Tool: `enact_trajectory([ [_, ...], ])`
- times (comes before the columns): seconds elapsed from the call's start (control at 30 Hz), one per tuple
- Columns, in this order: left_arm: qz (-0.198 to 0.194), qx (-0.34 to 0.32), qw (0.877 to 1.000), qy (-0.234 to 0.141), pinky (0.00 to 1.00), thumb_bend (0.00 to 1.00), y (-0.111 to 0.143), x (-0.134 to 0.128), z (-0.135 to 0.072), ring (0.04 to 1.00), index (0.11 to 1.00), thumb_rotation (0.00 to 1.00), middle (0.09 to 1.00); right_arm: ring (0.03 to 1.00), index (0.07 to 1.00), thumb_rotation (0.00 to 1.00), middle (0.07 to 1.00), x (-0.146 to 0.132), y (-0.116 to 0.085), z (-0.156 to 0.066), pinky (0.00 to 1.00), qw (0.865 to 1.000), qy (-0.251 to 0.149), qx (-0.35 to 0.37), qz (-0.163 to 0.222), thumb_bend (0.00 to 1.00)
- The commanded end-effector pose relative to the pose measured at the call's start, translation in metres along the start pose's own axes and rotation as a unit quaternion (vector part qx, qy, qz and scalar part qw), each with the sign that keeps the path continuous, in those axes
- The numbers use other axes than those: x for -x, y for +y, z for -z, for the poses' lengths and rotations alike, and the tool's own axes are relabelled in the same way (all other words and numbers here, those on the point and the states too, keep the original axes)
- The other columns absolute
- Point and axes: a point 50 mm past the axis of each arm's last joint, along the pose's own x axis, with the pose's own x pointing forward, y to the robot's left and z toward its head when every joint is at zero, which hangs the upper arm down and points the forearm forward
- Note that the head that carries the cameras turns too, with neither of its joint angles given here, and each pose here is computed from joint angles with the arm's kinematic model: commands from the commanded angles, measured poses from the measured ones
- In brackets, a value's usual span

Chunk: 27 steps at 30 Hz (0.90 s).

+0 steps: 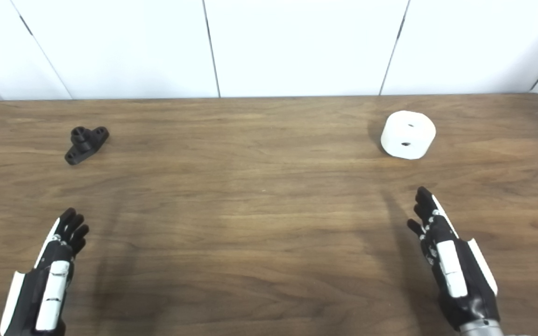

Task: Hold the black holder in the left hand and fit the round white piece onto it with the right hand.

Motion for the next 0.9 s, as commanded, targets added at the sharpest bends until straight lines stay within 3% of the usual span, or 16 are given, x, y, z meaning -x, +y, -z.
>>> enact_trajectory([
  [0.0, -0.015, 0.008, 1.000, -0.024, 0.97, 0.51, -0.005, 0.002, -0.007, 0.946, 0.974, 0.89, 0.964, 0.997, 0.968, 0.98, 0.994, 0.000, -0.002, -0.010, 0.96, 0.999, -0.035, 0.009, -0.002, 0.64],
  [0.3, -0.014, 0.012, 1.000, -0.025, 0.97, 0.50, -0.005, 0.003, -0.005, 0.946, 0.975, 0.87, 0.959, 0.989, 0.959, 0.95, 0.983, 0.000, -0.002, -0.009, 0.95, 0.999, -0.038, 0.005, 0.000, 0.66],
  [0.67, -0.006, 0.002, 1.000, -0.022, 0.96, 0.50, -0.011, 0.007, -0.001, 0.943, 0.975, 0.86, 0.957, 1.000, 0.976, 0.98, 0.998, 0.001, -0.007, -0.001, 0.98, 0.999, -0.030, 0.005, -0.010, 0.63],
  [0.87, -0.003, -0.008, 1.000, -0.019, 0.91, 0.51, -0.013, 0.008, 0.003, 0.926, 0.966, 0.84, 0.942, 1.000, 0.996, 1.00, 1.000, 0.002, -0.011, 0.004, 1.00, 0.999, -0.033, 0.007, -0.017, 0.63],
])
